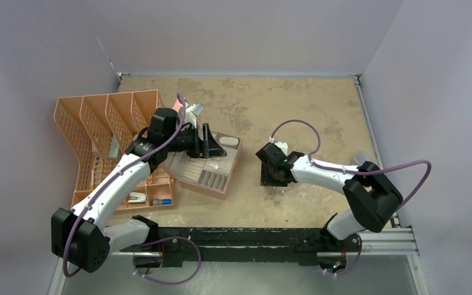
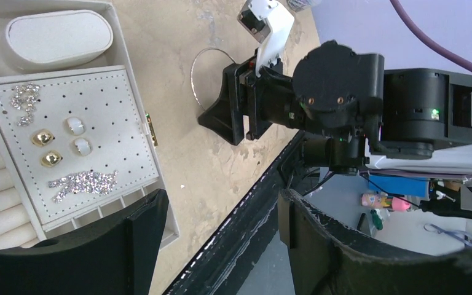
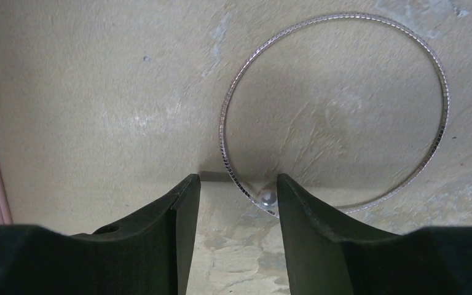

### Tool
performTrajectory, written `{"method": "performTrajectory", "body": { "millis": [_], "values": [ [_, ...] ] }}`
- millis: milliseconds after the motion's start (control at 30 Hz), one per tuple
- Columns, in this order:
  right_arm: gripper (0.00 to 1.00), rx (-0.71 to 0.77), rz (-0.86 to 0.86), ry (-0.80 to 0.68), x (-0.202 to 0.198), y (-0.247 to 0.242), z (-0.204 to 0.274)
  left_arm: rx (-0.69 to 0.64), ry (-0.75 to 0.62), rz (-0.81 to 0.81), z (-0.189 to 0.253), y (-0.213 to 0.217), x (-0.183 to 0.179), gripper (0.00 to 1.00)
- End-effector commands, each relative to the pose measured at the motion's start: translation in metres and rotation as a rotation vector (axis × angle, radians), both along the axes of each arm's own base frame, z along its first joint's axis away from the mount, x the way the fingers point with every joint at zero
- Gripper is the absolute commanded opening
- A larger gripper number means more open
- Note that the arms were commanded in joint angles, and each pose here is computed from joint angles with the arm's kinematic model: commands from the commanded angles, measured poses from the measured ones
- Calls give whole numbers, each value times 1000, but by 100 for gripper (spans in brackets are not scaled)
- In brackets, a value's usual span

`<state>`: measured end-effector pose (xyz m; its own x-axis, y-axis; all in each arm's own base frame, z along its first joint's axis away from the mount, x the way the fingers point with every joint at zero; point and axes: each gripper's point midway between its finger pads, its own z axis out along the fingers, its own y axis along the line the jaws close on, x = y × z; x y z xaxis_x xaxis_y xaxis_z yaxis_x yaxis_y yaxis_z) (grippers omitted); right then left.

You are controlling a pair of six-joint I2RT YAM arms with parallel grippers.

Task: Organize the mixed jewelry

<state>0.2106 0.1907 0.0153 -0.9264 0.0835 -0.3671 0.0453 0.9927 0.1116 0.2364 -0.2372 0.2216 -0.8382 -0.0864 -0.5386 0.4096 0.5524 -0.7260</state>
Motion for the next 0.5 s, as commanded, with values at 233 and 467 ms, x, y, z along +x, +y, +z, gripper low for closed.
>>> {"method": "performTrajectory", "body": {
  "millis": [233, 467],
  "values": [
    [17, -140, 54, 93, -35, 1, -19, -1, -26, -1, -1, -1, 3, 65],
    [6, -137, 79, 69, -27, 11, -17, 2, -26, 1, -1, 0, 2, 65]
  ]
}}
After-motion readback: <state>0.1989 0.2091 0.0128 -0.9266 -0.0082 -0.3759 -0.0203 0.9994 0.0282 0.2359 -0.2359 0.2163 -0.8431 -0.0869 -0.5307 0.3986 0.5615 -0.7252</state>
